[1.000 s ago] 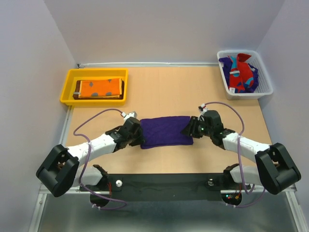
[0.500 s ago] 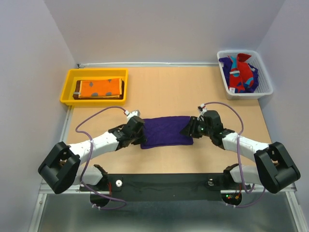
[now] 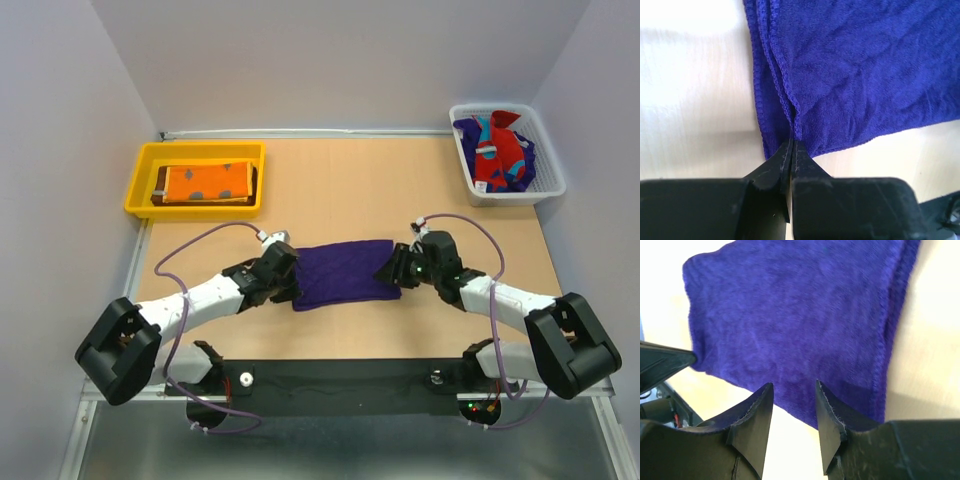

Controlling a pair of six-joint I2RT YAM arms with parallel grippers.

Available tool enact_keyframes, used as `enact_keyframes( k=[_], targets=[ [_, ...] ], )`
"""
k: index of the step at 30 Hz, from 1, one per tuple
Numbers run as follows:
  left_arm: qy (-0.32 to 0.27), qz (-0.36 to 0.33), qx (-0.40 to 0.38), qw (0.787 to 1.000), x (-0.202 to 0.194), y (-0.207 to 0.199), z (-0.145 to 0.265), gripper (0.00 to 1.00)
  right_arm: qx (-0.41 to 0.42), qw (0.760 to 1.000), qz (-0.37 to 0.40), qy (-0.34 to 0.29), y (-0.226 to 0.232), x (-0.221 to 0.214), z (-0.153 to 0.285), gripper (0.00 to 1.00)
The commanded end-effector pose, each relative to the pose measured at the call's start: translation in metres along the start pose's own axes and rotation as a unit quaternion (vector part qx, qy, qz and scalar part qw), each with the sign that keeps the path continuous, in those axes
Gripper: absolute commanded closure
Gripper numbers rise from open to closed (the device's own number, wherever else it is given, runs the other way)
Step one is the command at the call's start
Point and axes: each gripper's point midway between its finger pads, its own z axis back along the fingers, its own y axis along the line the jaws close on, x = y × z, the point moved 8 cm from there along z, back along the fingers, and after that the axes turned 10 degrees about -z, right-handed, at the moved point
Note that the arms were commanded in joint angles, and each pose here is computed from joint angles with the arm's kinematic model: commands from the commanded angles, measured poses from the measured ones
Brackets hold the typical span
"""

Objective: Fold and stack the towels
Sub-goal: Fold the towel

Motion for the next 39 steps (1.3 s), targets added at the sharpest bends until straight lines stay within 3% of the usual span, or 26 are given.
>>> enact_keyframes(
  k=[1,11,15,19,23,27,31,35,39],
  targets=[
    [0.007,0.016,-0.018,1.0,-0.003,-0.003,0.01,0.97,-0.002,1.0,-0.001,-0.022,-0.002,0.001,-0.001,0.56],
    [0.074,0.039,0.012,0.996,-0.045,0.022,0.0,0.97,-0.077,0.993,-0.072,-0.055,-0.032,-0.011,-0.001,0.57],
    [0.092,0.039,0.006,0.995,-0.053,0.025,-0.001,0.94,-0.072,0.992,-0.07,-0.069,-0.029,-0.008,0.002,0.57],
    [0.038,0.042,-0.006,0.998,-0.028,0.014,0.015,0.52,-0.022,0.996,-0.031,-0.075,-0.003,0.008,0.005,0.55],
    [-0.038,0.055,-0.041,0.997,0.012,-0.008,0.04,0.33,0.055,0.992,-0.005,-0.111,0.032,0.035,0.005,0.42],
    [-0.112,0.073,-0.057,0.989,0.042,-0.021,0.047,0.43,0.097,0.987,-0.001,-0.127,0.048,0.051,-0.007,0.37],
    [-0.179,0.092,-0.082,0.976,0.068,-0.03,0.026,0.49,0.094,0.983,0.0,-0.16,0.048,0.068,-0.028,0.39],
    [-0.189,0.11,-0.064,0.974,0.073,-0.013,-0.012,0.6,0.095,0.977,0.005,-0.19,0.04,0.078,-0.047,0.4],
    [-0.2,0.138,-0.063,0.968,0.071,0.005,-0.035,0.64,0.076,0.976,-0.006,-0.203,0.016,0.079,-0.062,0.41]
  ],
)
